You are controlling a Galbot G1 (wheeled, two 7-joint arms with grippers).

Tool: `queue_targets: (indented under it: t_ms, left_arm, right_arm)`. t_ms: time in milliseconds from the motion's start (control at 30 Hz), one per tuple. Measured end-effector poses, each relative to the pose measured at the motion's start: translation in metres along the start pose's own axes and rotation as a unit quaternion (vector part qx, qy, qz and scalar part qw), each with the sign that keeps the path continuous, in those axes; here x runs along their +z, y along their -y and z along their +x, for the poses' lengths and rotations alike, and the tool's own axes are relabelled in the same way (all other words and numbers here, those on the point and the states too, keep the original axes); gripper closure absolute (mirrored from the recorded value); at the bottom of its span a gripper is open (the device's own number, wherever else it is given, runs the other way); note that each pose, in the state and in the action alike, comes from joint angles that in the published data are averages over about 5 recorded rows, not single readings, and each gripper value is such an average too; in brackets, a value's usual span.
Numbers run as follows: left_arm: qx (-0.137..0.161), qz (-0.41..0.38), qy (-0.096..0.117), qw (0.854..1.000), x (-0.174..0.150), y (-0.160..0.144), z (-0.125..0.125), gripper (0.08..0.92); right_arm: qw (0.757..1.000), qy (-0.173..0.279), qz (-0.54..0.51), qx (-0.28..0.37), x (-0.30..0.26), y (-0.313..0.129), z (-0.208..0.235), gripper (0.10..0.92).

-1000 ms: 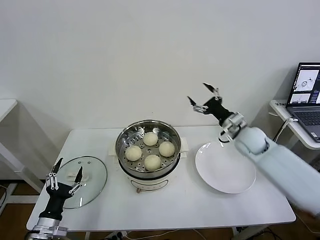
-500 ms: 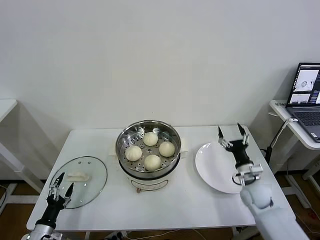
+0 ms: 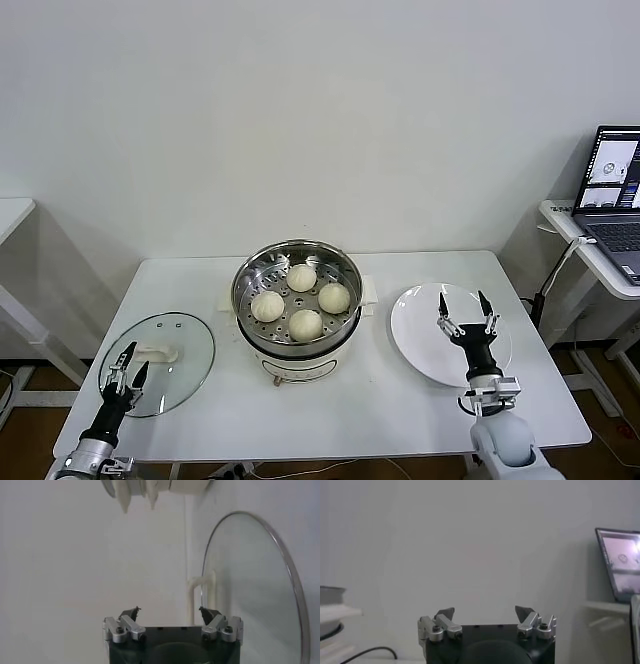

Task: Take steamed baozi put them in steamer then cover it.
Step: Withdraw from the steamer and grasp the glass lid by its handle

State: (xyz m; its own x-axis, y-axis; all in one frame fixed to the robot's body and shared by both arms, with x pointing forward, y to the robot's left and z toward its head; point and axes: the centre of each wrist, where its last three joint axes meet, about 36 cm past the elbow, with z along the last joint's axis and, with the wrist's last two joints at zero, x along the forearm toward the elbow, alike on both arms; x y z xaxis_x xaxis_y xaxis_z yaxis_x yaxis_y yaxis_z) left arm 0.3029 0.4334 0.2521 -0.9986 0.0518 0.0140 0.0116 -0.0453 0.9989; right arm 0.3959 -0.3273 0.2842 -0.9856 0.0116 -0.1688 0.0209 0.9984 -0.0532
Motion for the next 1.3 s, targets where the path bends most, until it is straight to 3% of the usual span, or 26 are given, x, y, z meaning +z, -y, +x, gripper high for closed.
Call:
queue_targets:
  t_ms: [900,1000,1300]
  left_arm:
    - [-0.011,-0.021,-0.004,1.0,-0.007,0.012,-0.047,0.181]
    - [-0.008,-0.023,-0.006,1.0,-0.006,0.014,-0.051,0.22]
    - [0.005,-0.023,-0.014,1.0,-0.004,0.021,-0.058,0.471]
  right_arm:
    - [1.0,-0.013,0.0,0.011,0.015,-0.016,0.031,0.2]
    - [1.0,-0.013,0.001,0.012,0.016,-0.016,0.031,0.2]
    - [1.0,-0.009,0.001,0.012,0.015,-0.018,0.029,0.2]
